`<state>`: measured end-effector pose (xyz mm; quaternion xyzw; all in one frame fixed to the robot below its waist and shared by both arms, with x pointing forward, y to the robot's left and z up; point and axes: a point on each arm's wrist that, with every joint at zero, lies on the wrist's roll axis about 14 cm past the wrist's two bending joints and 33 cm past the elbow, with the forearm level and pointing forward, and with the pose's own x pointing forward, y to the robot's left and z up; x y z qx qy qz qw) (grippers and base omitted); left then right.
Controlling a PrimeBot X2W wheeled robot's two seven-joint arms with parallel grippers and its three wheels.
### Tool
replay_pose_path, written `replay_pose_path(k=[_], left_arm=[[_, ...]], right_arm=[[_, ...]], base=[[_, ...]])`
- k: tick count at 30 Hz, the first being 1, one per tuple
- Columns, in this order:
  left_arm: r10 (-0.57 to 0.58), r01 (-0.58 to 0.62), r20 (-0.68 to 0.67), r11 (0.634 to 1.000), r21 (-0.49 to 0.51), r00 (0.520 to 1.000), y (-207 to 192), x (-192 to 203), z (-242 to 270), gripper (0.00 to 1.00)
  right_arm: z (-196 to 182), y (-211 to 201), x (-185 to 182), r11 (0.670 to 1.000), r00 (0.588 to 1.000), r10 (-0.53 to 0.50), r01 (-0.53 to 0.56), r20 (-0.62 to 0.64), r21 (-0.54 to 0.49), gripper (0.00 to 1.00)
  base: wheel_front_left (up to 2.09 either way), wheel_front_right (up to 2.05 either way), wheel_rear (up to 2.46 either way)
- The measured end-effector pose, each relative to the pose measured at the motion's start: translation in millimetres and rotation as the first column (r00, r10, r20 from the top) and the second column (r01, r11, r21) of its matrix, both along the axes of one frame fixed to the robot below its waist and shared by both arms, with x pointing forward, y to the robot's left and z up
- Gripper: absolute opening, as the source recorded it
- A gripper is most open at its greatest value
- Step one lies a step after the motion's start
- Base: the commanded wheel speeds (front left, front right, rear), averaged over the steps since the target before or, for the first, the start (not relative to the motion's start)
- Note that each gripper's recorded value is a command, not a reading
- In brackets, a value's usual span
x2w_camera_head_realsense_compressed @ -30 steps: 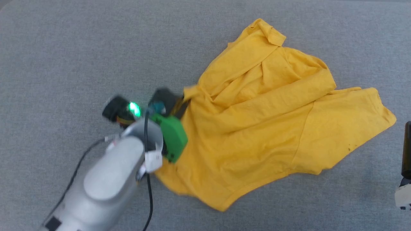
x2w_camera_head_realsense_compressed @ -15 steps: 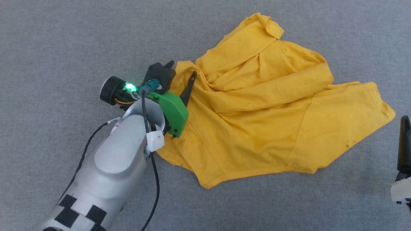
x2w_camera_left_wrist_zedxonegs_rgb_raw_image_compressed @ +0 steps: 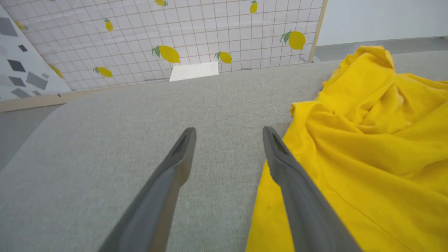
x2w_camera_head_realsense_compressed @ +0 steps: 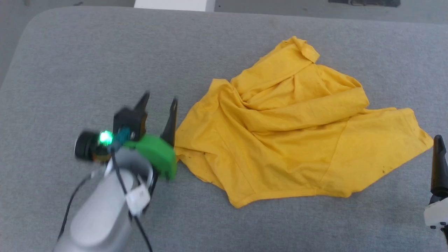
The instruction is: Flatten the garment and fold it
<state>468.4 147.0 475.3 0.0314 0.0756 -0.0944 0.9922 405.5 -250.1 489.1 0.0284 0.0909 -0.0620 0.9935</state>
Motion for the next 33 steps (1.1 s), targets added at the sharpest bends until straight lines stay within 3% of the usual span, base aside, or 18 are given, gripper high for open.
replay_pose_path(k=[4,9,17,18,27,33], left_arm=[[0.033,-0.036,-0.176,0.999,-0.014,0.984,7,-45,-31,1.00],[0.005,-0.014,-0.379,1.000,-0.022,0.925,1,-83,-69,1.00],[0.019,-0.023,-0.435,1.000,-0.004,0.900,7,-85,-86,1.00],[0.011,-0.013,-0.426,1.000,-0.001,0.905,6,-84,-87,0.00],[-0.046,0.039,-0.341,0.999,-0.025,0.939,-5,-70,-76,0.00],[-0.028,0.008,-0.231,0.996,-0.087,0.973,-4,-65,-37,0.00]], right_arm=[[0,5,2,1.000,1.000,0.014,-0.014,0.002,0.007,1.00],[-6,6,4,1.000,1.000,0.018,-0.017,-0.015,0.010,1.00],[-13,2,3,1.000,0.999,0.005,-0.005,-0.037,0.005,1.00],[-14,1,3,1.000,0.999,0.003,-0.003,-0.039,0.004,1.00],[-13,-3,-2,1.000,0.999,-0.010,0.010,-0.040,0.002,1.00],[-5,-2,-6,1.000,1.000,-0.008,0.008,-0.020,0.006,1.00]], base=[[0.00,0.00,0.00],[0.00,0.00,0.00],[0.00,0.00,0.00],[0.00,0.00,0.00],[0.00,0.00,0.00],[0.00,0.00,0.00]])
